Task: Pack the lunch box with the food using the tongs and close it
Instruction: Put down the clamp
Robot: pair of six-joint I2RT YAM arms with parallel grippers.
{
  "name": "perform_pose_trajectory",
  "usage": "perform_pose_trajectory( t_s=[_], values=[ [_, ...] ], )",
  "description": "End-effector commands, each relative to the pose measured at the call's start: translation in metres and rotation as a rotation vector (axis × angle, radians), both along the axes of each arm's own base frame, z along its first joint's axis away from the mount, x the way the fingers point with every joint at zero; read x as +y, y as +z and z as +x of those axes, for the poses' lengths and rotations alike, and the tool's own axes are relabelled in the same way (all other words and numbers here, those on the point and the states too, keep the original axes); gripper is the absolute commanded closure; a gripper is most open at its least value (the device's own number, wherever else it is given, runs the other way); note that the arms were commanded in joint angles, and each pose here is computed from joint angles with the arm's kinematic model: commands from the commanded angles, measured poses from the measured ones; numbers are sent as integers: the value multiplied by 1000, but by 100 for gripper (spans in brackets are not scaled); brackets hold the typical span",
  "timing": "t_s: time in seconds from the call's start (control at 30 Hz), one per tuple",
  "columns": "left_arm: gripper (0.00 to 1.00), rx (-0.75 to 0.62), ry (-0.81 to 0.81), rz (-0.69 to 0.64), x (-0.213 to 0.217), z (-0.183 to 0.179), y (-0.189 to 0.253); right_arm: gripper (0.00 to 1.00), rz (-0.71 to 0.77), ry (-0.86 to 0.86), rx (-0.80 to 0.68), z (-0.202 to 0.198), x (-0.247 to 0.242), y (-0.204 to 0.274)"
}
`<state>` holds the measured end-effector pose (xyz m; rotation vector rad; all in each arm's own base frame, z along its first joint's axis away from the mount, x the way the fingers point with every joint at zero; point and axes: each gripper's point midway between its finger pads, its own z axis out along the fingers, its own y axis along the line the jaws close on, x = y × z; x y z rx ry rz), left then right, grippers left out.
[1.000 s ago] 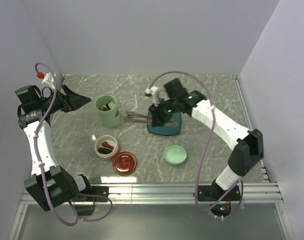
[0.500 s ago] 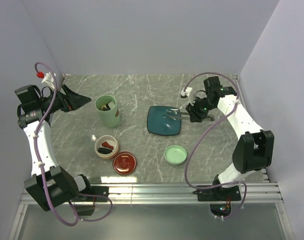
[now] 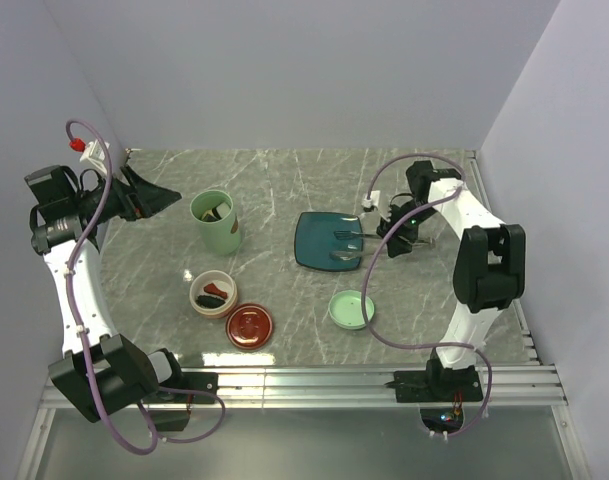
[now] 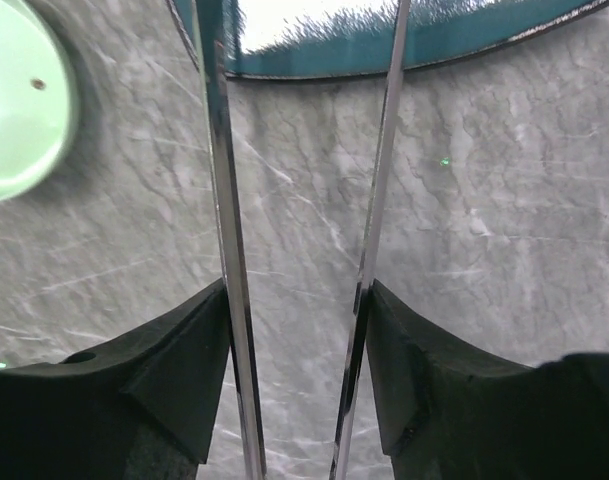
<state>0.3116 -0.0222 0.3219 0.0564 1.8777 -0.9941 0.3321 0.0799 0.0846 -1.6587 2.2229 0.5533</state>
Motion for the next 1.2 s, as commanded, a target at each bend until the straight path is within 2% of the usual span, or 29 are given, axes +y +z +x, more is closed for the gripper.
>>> perform_pose_trajectory(
  t_s=[0.0,0.37,0.67,0.7,0.73,0.8,0.97,1.0,1.17],
  values=[
    [1,-49,-9,34,1,0,13,39,-38,34,-57,15,-9,-2],
    [1,-35,-20,27,2,3,5,32,-135,47,-127,35,-30,-42],
    [0,-17,-8,35,6,7,1,28,-152,89,-155,46,-32,-53],
    [1,-10,-6,31,6,7,0,23,-152,87,-155,46,-32,-53],
    [1,-7,-4,29,6,8,-2,22,-152,85,-148,47,-32,-54],
    [1,-11,0,31,7,8,0,11,-151,85,-133,47,-32,-55],
    [1,-13,0,31,7,9,2,8,-139,95,-128,43,-29,-48],
    [0,-13,1,30,7,9,2,0,-137,95,-128,42,-29,-47],
    [1,-27,3,28,6,8,5,0,-103,66,-171,47,-23,-24]
  ],
)
